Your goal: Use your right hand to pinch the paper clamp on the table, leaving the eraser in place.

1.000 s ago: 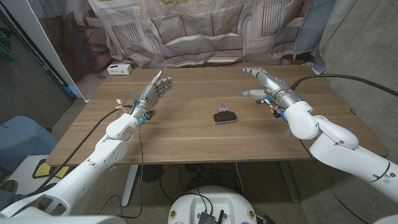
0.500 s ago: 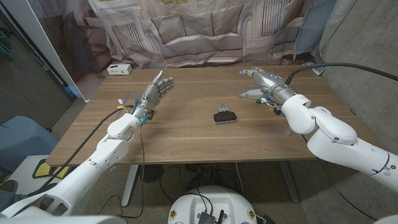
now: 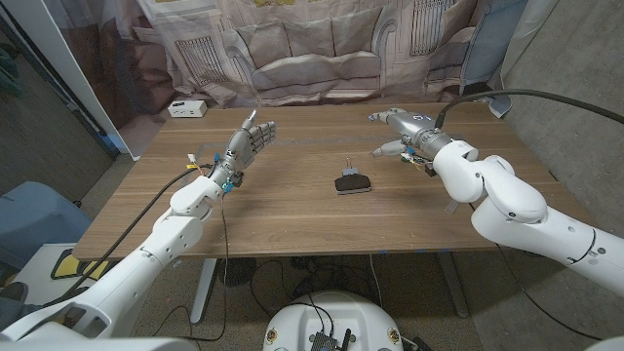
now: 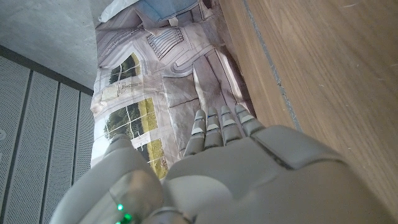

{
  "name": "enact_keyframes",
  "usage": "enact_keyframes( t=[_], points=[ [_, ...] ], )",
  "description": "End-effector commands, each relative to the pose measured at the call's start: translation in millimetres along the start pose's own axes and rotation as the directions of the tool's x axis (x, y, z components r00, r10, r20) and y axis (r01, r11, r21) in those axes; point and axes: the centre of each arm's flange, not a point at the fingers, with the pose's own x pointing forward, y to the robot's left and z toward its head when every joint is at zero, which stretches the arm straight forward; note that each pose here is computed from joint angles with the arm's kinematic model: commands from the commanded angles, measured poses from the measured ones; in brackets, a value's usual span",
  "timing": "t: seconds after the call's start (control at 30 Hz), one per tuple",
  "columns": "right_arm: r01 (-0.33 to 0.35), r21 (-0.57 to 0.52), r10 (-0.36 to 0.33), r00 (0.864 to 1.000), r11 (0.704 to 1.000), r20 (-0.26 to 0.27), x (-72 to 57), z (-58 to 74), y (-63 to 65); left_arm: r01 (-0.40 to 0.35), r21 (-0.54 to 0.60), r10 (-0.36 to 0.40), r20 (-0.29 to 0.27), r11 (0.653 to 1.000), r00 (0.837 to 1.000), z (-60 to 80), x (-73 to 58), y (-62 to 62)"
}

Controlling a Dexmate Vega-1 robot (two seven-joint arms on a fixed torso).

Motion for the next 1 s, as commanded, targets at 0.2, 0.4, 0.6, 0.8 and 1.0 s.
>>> enact_keyframes(
  t=[0.2, 0.4, 0.6, 0.8, 1.0],
  points=[
    [-0.055, -0.06, 0.055, 0.998, 0.997, 0.0, 15.7, 10.3, 8.2, -0.04, -0.008, 0.039, -0.024, 0.999, 0.999, -2.0, -8.6, 8.3],
    [-0.086, -0.033, 0.087, 0.996, 0.996, 0.016, 22.0, 10.0, 13.2, -0.041, -0.007, 0.041, -0.018, 0.999, 0.999, -3.1, -8.5, 9.6],
    [-0.1, -0.048, 0.1, 0.995, 0.994, 0.005, 27.2, 13.6, 17.3, -0.046, -0.003, 0.046, -0.004, 0.999, 0.999, -3.9, -8.8, 10.9],
    [-0.124, -0.054, 0.124, 0.992, 0.991, 0.001, 29.7, 18.0, 22.0, -0.065, -0.001, 0.065, 0.008, 0.998, 0.998, -3.4, -10.8, 12.8],
    [-0.134, -0.042, 0.134, 0.991, 0.99, 0.002, 31.0, 21.1, 25.6, -0.077, 0.008, 0.077, 0.013, 0.997, 0.997, -2.3, -15.3, 12.7]
  ],
)
